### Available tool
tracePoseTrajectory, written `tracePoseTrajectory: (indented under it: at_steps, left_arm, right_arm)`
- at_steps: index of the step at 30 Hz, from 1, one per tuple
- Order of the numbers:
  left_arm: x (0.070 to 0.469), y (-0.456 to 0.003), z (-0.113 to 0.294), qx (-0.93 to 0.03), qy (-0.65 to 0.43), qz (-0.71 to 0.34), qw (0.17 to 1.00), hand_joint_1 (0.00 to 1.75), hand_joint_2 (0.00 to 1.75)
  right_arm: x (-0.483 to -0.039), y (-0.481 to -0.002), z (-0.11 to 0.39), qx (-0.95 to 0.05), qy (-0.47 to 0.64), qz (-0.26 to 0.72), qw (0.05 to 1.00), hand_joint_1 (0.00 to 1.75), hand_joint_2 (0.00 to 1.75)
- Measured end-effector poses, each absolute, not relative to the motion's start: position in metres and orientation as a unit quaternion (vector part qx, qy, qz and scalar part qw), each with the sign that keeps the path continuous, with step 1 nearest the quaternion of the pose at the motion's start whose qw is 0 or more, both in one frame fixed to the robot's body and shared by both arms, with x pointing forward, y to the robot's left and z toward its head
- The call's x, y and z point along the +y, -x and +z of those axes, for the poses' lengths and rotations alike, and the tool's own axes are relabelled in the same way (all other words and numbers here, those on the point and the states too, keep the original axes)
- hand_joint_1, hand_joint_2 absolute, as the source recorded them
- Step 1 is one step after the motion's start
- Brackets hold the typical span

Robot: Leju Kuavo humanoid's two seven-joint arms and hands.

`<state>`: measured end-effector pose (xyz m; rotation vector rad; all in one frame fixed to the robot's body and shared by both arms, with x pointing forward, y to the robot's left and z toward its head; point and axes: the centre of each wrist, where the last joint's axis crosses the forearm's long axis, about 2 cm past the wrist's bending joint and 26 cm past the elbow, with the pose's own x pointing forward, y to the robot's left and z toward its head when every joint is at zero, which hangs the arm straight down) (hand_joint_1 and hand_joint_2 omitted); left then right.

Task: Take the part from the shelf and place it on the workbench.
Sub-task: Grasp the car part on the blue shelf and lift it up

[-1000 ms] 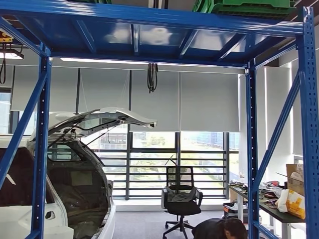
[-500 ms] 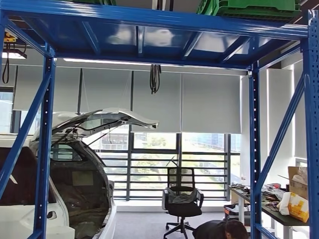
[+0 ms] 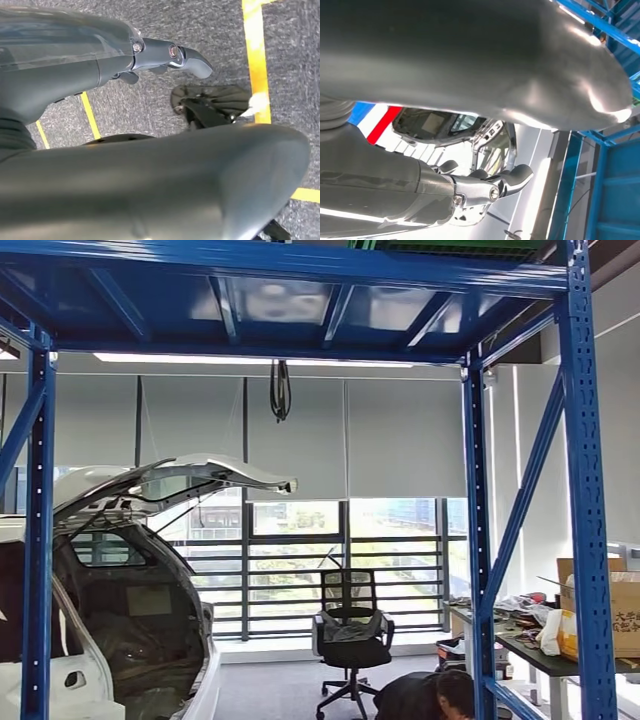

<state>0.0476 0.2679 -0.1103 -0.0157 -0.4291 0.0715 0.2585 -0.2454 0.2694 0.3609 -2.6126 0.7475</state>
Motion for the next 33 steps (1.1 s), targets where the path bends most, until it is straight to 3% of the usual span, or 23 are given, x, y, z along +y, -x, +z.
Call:
tracePoseTrajectory:
  at_steps: [33]
  left_arm:
    - [0.2668,-0.0465,-0.1104,-0.213,0.009,0.037,0.976,0.0,0.0]
  right_arm:
    - [-0.2509,-0.2573,0.2649,-0.926,-0.132,0.288,0.205,0.0,0.0]
